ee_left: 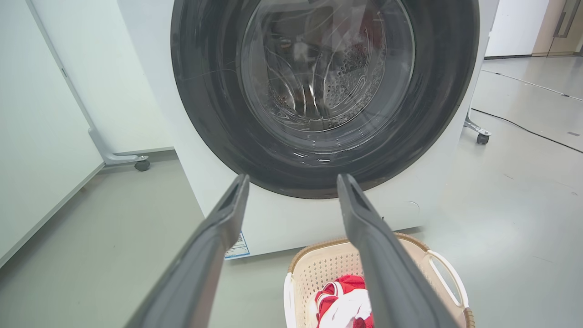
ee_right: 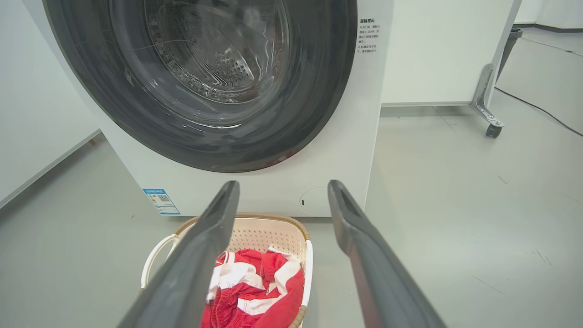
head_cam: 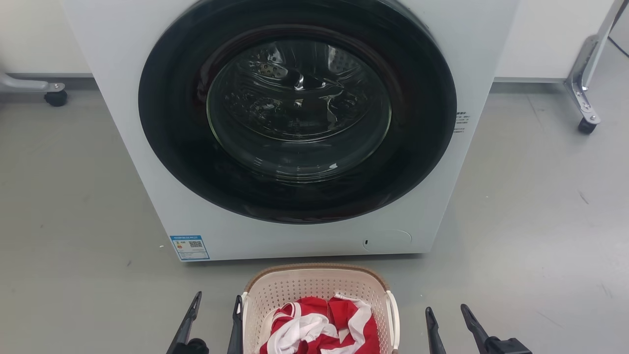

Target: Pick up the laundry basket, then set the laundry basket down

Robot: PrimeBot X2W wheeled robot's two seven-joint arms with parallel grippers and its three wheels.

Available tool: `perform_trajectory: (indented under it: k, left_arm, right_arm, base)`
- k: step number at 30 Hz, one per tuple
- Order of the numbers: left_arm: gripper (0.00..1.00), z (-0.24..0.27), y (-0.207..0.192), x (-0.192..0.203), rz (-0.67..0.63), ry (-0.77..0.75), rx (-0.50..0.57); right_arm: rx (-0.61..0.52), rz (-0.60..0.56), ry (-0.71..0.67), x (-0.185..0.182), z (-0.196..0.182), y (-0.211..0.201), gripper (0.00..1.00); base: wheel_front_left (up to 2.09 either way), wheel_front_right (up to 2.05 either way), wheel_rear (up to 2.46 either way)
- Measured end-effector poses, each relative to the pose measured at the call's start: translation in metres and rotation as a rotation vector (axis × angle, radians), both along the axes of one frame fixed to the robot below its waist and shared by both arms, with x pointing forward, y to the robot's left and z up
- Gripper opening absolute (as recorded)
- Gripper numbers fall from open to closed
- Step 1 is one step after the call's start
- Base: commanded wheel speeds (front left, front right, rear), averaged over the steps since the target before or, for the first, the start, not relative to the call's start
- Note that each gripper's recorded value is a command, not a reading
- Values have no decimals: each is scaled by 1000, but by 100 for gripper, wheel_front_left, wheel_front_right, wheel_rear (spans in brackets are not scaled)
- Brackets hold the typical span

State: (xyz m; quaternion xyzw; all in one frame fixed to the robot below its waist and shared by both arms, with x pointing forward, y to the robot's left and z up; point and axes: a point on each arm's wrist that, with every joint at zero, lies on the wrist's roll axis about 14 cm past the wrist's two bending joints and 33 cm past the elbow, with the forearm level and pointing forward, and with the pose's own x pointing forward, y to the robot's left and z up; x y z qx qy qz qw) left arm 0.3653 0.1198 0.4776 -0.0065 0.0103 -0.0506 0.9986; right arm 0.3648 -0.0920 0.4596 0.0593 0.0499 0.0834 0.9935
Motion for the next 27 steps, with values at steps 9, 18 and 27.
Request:
perform_trajectory:
  k: [9,18,27]
  left_arm:
    - [100,2,4,1,12,-4,-4]
    - [100,7,4,3,15,-22,-10]
    - [100,15,2,5,12,-46,-18]
  right_arm:
    - [4,-5,-13,2,4,-1,100]
    - [11,-13,-41,6,13,-3,100]
    - [14,-13,-64,8,20,-3,100]
  base:
    - [0,0,0]
    - [0,0,0]
    - [0,0,0]
